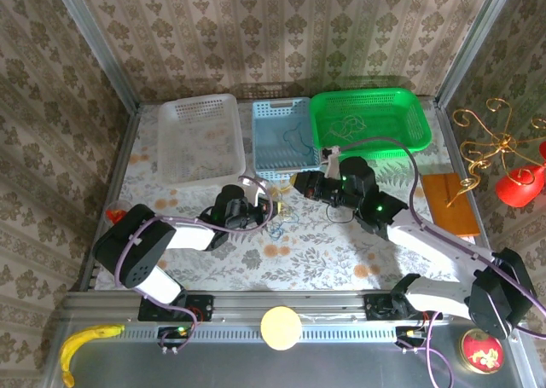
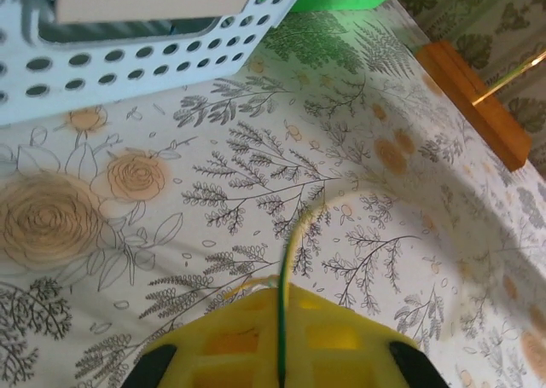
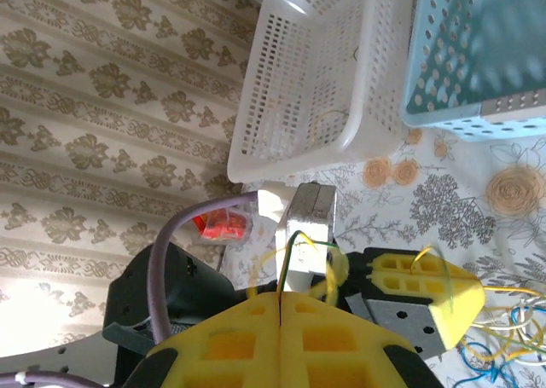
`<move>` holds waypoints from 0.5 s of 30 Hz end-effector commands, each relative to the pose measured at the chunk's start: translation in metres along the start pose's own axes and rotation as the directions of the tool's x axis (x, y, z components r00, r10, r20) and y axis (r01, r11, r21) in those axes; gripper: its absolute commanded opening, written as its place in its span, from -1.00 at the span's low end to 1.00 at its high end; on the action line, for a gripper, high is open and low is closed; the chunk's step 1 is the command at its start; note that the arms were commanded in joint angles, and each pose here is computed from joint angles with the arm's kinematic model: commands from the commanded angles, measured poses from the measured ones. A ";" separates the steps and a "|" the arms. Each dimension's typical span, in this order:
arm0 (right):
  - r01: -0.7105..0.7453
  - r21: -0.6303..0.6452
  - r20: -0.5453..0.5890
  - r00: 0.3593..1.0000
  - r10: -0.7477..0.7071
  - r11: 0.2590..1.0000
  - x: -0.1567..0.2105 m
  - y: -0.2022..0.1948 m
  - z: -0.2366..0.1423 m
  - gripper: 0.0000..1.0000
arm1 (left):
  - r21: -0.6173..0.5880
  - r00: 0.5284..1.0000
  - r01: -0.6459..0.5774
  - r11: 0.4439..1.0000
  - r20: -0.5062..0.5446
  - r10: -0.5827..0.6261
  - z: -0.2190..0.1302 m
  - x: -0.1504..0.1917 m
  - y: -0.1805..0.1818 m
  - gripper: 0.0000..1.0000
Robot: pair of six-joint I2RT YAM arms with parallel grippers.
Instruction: Untangle the cables
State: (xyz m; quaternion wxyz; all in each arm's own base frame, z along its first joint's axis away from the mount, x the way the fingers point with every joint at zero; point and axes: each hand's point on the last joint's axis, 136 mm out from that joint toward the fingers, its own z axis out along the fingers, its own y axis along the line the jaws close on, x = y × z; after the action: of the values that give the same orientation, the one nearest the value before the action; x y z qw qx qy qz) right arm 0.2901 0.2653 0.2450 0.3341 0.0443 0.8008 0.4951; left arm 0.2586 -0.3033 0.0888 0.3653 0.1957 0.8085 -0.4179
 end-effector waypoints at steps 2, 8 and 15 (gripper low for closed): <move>0.015 -0.003 0.062 0.998 -0.015 1.000 -0.024 0.001 -0.024 -1.00 | 0.000 1.000 0.009 1.000 0.028 -0.009 -0.005 -0.001 -0.001 -1.00; 0.005 -0.003 0.144 0.990 -0.004 1.000 -0.054 -0.001 -0.055 -1.00 | -0.032 1.000 0.027 0.999 0.004 -0.027 -0.012 0.013 0.008 -1.00; 0.042 -0.033 0.072 0.997 -0.039 0.999 -0.040 -0.004 -0.050 -1.00 | -0.029 0.999 0.039 0.999 0.018 -0.038 -0.023 0.000 0.000 0.02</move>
State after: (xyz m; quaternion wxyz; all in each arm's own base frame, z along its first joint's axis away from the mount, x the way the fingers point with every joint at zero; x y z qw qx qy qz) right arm 0.3019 0.2011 0.2830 0.3904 0.0758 0.7738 0.4931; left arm 0.2475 -0.2873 0.0838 0.3609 0.1759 0.8181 -0.4117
